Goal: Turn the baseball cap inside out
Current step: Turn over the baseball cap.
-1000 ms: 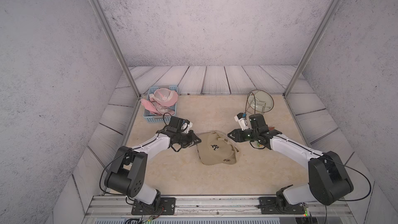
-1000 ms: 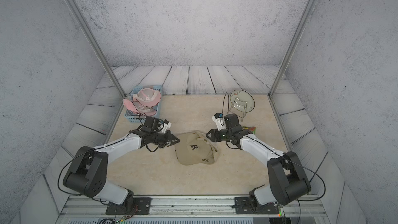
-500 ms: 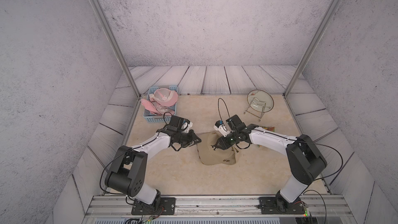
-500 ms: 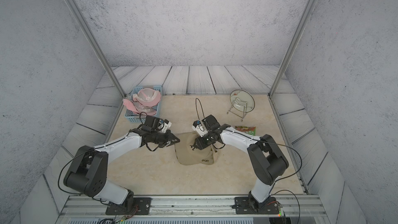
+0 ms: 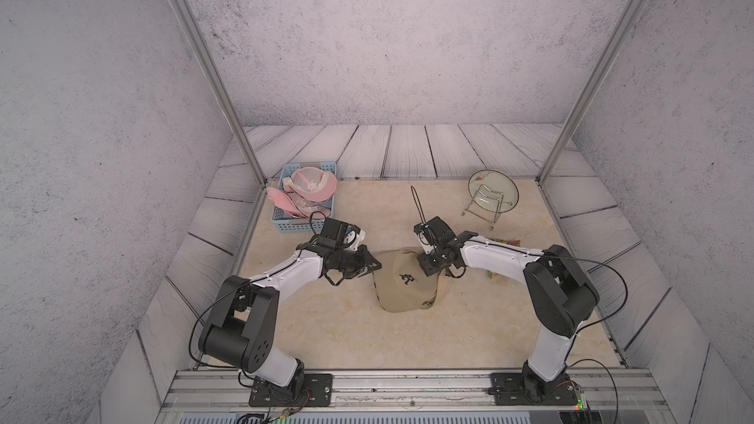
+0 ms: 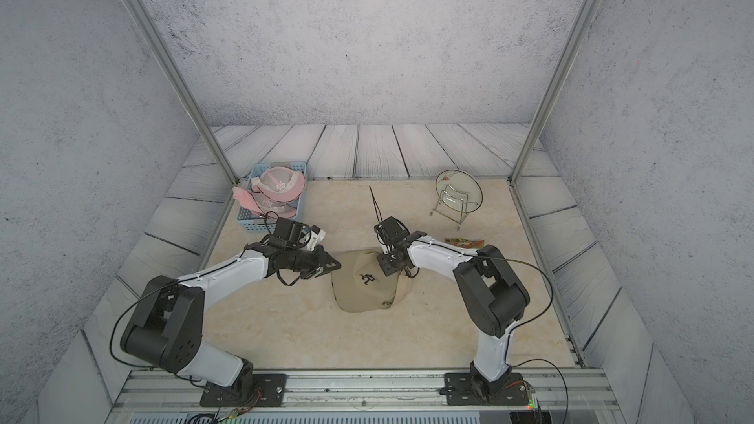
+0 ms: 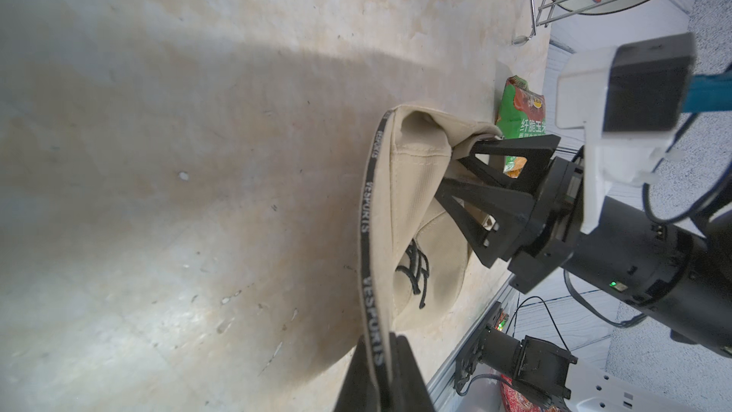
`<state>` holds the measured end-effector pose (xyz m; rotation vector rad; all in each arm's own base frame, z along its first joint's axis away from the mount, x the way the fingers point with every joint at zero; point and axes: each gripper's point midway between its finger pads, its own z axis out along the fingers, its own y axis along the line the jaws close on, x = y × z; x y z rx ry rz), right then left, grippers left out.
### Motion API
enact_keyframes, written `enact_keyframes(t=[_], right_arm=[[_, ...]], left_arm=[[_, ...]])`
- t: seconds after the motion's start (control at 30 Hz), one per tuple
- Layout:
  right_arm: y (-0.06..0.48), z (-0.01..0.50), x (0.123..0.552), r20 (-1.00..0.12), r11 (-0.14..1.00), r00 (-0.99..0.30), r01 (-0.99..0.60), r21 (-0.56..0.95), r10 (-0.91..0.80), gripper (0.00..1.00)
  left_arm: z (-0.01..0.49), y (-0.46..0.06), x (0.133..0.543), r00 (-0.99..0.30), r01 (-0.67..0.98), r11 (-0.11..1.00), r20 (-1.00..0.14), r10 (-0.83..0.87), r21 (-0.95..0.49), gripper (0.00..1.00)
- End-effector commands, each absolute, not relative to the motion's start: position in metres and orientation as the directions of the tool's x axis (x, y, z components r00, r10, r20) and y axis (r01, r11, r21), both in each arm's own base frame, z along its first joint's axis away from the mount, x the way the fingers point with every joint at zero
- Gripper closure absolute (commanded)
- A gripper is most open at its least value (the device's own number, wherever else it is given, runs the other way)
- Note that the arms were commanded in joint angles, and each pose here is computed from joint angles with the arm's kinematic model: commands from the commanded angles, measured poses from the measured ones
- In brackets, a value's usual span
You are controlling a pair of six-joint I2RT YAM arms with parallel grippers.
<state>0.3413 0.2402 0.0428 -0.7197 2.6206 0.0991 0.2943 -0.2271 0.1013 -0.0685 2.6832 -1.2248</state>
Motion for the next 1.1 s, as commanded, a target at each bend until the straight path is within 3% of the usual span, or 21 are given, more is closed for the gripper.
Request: enact_keyframes(t=[0.0,0.13,0.37,0.47,0.6,0.67,0.93,1.07], right_arm=[[0.221,0.03,0.346,-0.355,0.873,-0.8,-0.464,-0.148,-0.485,0.47],[0.233,0.023,0.336,-0.339,0.862,-0.801,-0.502,-0.07,-0.494,0.47],[0.265,0.017,0.315,-0.322,0.815,-0.803,-0.564,0.137,-0.501,0.56],[0.269,0.018,0.313,-0.32,0.809,-0.808,-0.563,0.169,-0.495,0.65],[0.269,0.028,0.314,-0.341,0.813,-0.815,-0.549,0.193,-0.469,0.94],[0.271,0.042,0.315,-0.379,0.805,-0.814,-0.545,0.235,-0.441,1.0],[0.272,0.118,0.314,-0.529,0.685,-0.805,-0.546,0.483,-0.268,1.0],[0.248,0.139,0.329,-0.566,0.681,-0.817,-0.476,0.557,-0.108,1.0]], left_arm=[[0.097,-0.225,0.298,-0.978,0.059,0.687,-0.178,-0.104,-0.724,1.0],[0.096,-0.226,0.298,-0.979,0.059,0.687,-0.177,-0.103,-0.725,1.0],[0.098,-0.226,0.298,-0.978,0.059,0.684,-0.179,-0.107,-0.727,1.0],[0.1,-0.225,0.298,-0.976,0.059,0.683,-0.184,-0.112,-0.728,1.0],[0.1,-0.224,0.299,-0.975,0.052,0.687,-0.186,-0.123,-0.725,1.0],[0.1,-0.222,0.299,-0.973,0.048,0.691,-0.191,-0.132,-0.721,1.0],[0.099,-0.203,0.306,-0.952,-0.025,0.722,-0.205,-0.229,-0.692,1.0],[0.099,-0.184,0.308,-0.932,-0.081,0.733,-0.209,-0.296,-0.675,1.0]])
